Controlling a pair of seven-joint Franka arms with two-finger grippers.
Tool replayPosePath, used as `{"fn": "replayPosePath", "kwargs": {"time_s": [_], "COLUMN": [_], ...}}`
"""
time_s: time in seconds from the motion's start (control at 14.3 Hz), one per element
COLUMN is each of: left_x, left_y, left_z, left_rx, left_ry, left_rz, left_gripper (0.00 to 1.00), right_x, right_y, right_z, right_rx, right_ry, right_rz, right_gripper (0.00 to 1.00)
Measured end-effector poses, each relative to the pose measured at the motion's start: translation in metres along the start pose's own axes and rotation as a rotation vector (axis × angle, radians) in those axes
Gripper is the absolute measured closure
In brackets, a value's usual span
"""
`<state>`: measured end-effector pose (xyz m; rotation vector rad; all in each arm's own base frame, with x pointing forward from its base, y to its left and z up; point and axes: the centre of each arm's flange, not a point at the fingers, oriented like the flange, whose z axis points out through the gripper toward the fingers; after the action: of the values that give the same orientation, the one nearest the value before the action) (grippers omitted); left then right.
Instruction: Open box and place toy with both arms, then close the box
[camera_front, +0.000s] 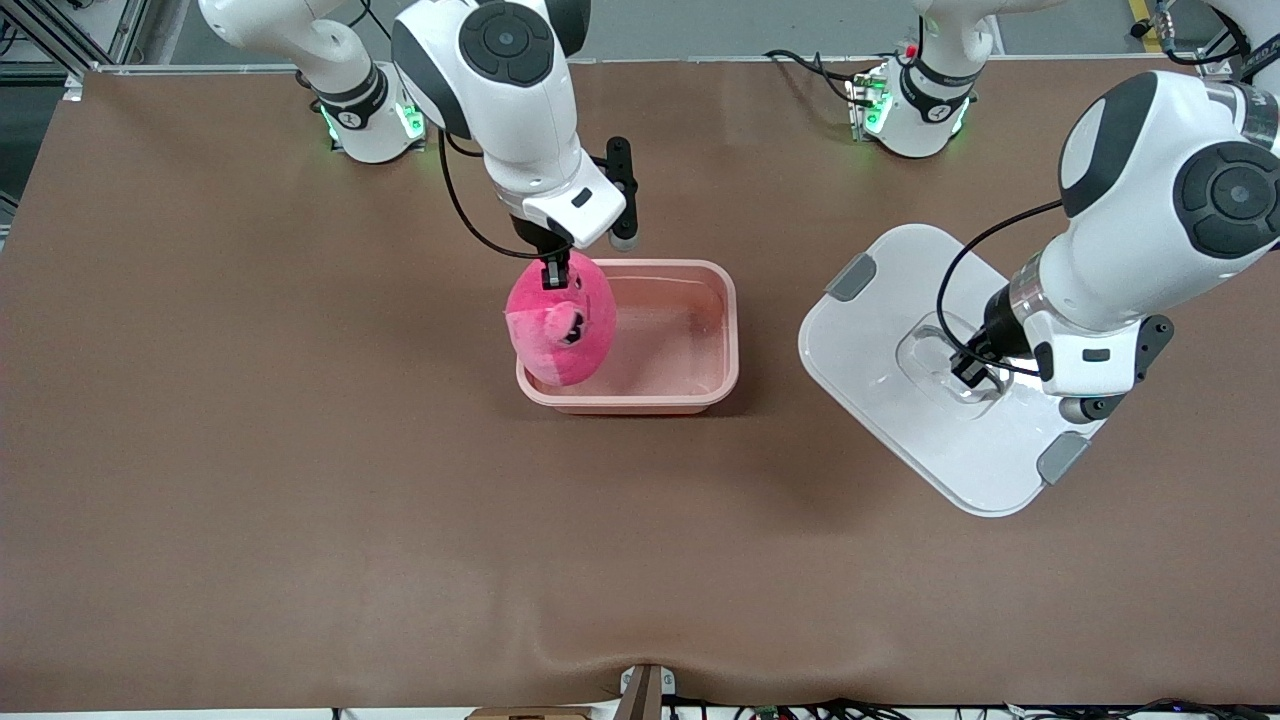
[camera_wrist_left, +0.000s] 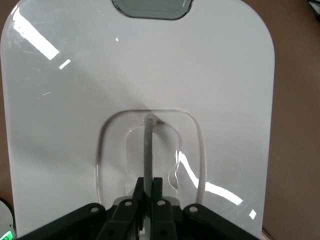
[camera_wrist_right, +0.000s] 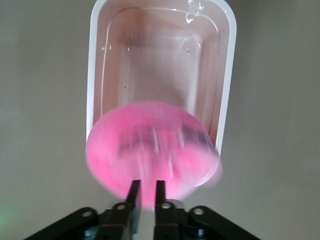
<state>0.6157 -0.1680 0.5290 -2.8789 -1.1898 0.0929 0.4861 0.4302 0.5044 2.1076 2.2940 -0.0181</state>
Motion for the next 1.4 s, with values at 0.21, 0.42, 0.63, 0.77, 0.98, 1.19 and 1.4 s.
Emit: {"fn": "replayPosePath", "kwargs": {"time_s": [0.21,0.42,0.63,0.77,0.98,1.19,1.4], "left_x": [-0.001,-0.001,0.000,0.004,0.008,0.017,0.023], "left_y": [-0.001,-0.002,-0.004,-0.007,-0.013,-0.027,-0.041], "left_z": [-0.001,-0.001,-0.001,-0.003,-0.009,-0.020,-0.030], "left_rx": [0.006,0.009,0.015,0.014,0.016,0.016,0.030], "left_ry": [-0.001,-0.003,-0.006,-0.005,-0.003,0.004,0.003], "left_rz": [0.008,0.012,0.028,0.053,0.098,0.151,0.205], "left_gripper": [0.93,0.93,0.93,0.93,0.93,0.93,0.93], "right_x": [0.000,-0.001,-0.011,-0.027,-0.079,-0.135,-0.164], "right_y": [0.000,0.001,0.008,0.017,0.037,0.047,0.043], "right_z": [0.000,-0.001,-0.004,-0.007,-0.021,-0.045,-0.064], "right_rx": [-0.003,-0.007,-0.019,-0.020,-0.006,0.004,0.020], "right_ry": [-0.004,-0.005,-0.007,-0.012,-0.025,-0.030,-0.039], "right_rz": [-0.015,-0.024,-0.007,0.023,0.108,0.236,0.334], "right_gripper": [0.49,0.20,0.00,0.00,0.00,0.00,0.00]}}
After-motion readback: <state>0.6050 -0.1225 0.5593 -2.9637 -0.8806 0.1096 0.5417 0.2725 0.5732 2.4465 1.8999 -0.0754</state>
